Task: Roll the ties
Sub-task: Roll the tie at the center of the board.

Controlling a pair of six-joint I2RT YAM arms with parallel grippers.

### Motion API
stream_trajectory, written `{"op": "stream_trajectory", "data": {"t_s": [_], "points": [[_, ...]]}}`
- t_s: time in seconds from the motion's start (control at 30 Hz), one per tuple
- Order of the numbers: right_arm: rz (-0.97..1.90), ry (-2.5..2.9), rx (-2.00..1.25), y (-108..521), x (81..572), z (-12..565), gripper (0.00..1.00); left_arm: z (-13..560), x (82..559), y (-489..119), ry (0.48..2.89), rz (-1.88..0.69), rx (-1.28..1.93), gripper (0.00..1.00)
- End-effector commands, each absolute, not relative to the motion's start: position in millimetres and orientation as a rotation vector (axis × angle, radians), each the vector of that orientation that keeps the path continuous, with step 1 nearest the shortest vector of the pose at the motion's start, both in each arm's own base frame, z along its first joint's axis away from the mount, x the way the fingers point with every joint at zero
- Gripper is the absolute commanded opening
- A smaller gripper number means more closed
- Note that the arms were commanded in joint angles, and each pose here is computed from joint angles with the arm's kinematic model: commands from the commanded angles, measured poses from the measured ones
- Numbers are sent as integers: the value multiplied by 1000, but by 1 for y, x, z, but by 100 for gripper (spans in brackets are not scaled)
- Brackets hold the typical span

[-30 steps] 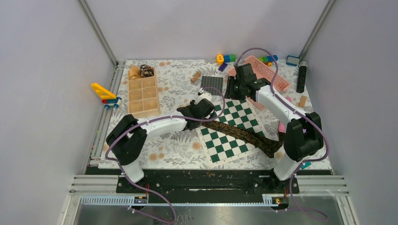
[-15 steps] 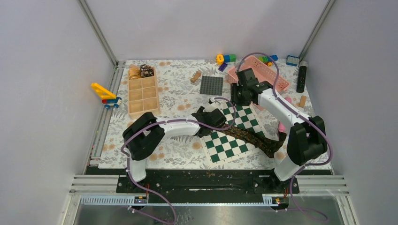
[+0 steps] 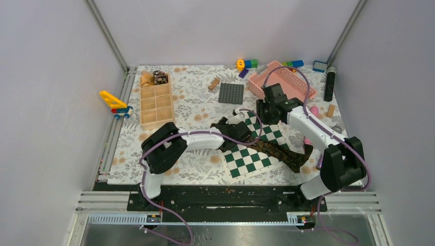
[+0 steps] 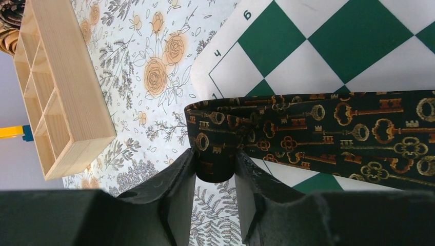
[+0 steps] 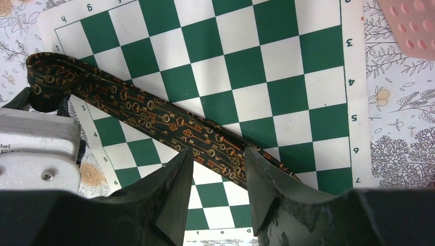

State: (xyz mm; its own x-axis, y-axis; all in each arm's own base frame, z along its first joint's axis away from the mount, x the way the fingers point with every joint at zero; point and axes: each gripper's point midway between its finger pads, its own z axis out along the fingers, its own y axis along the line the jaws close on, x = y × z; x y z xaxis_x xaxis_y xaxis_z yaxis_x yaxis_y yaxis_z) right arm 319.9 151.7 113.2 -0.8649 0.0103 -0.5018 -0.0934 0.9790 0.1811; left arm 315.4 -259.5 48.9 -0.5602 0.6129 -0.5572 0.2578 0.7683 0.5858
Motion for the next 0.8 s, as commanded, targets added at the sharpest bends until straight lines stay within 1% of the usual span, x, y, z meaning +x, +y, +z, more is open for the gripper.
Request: {"op": "stream_trajectory", "data": {"t_s": [0.0, 0.1, 0.2, 0.5, 0.77], "points": [[321, 2558, -81, 158, 326, 125, 49, 58, 319, -271, 2133, 583, 655, 35], [330, 2561, -82, 160, 326, 125, 50, 57, 317, -275, 2138, 576, 668, 40], [337, 2556, -84, 161, 327, 127, 50, 58, 314, -281, 2144, 558, 682, 43], [304, 2544, -87, 163, 344, 146, 51, 55, 304, -300, 2178, 469, 725, 46], [100, 2536, -172, 153, 386, 191, 52, 50, 301, -307, 2197, 436, 739, 46]]}}
